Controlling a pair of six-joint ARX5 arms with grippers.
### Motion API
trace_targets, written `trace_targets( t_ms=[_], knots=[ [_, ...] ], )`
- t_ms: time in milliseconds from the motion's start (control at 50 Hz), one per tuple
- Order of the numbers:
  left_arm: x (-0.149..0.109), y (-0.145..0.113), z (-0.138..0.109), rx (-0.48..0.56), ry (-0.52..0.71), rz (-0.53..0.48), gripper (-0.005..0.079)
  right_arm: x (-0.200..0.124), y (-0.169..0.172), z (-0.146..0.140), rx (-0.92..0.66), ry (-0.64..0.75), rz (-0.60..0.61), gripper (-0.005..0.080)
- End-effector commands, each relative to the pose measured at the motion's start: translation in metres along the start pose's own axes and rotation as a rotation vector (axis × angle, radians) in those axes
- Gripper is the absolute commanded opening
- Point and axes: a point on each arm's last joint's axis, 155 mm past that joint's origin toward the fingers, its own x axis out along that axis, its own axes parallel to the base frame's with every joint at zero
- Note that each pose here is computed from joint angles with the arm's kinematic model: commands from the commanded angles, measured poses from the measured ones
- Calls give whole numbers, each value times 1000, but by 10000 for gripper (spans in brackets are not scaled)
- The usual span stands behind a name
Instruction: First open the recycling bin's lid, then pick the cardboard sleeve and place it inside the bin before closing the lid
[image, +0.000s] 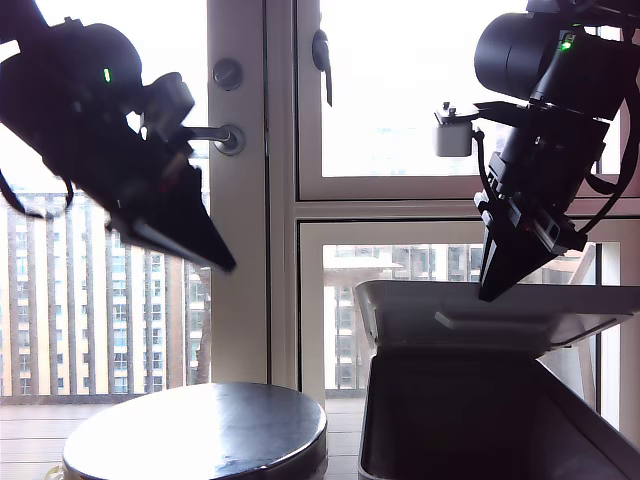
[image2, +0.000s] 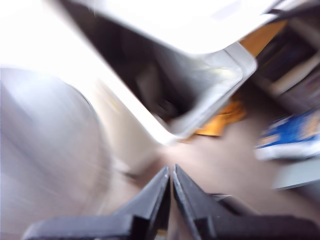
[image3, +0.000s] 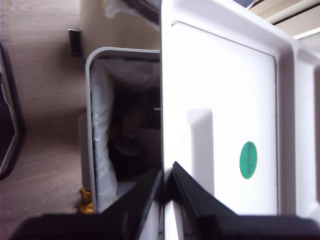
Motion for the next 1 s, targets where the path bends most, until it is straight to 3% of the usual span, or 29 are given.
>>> trace_targets(
  t_ms=[0,280,700,980],
  knots=[
    [-4,0,1,44,-1,26,-20,-6,6,10,-1,-32,27,-13],
    [-41,-11,27,101,-78,88,-20,16,24,-1,9,10,114,-13],
    [-76,-51,39,161,-128,59,-20,55,43,-16,16,59,201,-13],
    [-87,-65,25,144,-83,49,-20,81,53,-23,22,73,234,8]
  ],
)
